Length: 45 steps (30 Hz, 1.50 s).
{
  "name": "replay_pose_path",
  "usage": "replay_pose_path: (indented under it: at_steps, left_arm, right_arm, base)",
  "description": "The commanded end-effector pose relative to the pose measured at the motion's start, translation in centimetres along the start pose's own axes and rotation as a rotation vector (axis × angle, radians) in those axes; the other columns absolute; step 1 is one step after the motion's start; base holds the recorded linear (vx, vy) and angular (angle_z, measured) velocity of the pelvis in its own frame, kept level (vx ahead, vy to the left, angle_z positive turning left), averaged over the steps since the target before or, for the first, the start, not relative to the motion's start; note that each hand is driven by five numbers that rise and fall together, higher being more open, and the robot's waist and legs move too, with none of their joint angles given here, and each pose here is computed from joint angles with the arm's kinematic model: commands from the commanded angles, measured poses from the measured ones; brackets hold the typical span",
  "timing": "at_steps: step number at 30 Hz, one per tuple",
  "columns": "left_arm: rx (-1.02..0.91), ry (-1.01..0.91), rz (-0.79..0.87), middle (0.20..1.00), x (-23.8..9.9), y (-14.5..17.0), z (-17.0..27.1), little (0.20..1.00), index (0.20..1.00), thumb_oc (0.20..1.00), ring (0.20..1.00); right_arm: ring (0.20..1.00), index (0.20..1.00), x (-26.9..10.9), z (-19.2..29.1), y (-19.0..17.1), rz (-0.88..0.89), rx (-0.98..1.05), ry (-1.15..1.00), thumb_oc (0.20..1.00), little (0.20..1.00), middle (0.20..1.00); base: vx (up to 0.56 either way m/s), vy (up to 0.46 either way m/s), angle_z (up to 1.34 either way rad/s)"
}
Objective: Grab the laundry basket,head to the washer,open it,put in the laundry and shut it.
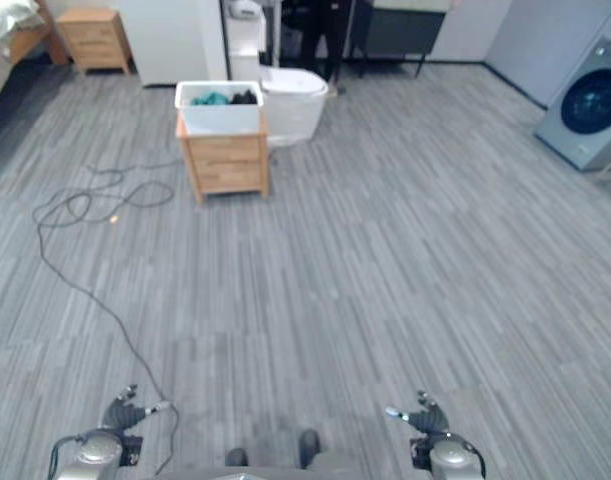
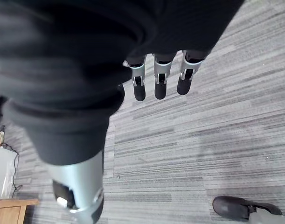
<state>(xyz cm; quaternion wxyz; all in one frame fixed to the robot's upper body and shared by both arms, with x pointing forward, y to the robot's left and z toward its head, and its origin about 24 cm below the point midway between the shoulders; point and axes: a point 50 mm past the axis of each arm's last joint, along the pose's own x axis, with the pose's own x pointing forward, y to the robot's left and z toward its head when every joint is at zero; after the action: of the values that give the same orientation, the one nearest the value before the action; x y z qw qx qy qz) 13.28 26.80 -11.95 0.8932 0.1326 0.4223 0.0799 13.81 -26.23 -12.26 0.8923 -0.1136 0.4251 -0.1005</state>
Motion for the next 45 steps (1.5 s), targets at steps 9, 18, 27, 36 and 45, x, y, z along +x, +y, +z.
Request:
replay_pose_path:
  at_steps: [9, 18, 27, 36, 45]
  left_arm:
    - [-0.099, -0.109, 0.056, 1.000, 0.2, 1.2, 2.5, 1.000, 1.000, 1.000, 1.000]
    - [-0.104, -0.163, 0.095, 1.000, 0.0, 2.5, 3.7, 1.000, 1.000, 1.000, 1.000]
    - [-0.109, -0.172, 0.067, 1.000, 0.4, 1.2, 4.3, 1.000, 1.000, 1.000, 1.000]
    - [-0.056, -0.183, -0.033, 1.000, 0.4, -1.1, 4.6, 1.000, 1.000, 1.000, 1.000]
    - [0.004, -0.181, -0.039, 1.000, 0.7, -1.3, 4.9, 1.000, 1.000, 1.000, 1.000]
  right_arm:
    - [1.000, 1.000, 0.5, 4.5, -0.8, -0.003, -0.051, -0.175, 1.000, 1.000, 1.000]
    - [1.000, 1.000, 0.5, 5.9, 0.0, 0.014, -0.070, -0.225, 1.000, 1.000, 1.000]
    - [1.000, 1.000, 0.7, 7.3, 0.6, 0.030, -0.124, -0.265, 1.000, 1.000, 1.000]
    - [1.000, 1.000, 0.4, 5.9, -0.7, -0.014, -0.092, -0.236, 1.000, 1.000, 1.000]
    - [1.000, 1.000, 0.5, 5.5, -1.8, -0.057, -0.116, -0.210, 1.000, 1.000, 1.000]
  base:
    - [0.06, 0.032, 0.08]
    - [0.07, 0.080, -0.02]
    - [0.20, -0.006, -0.05]
    - [0.25, -0.196, 0.60]
    - [0.19, -0.050, 0.06]
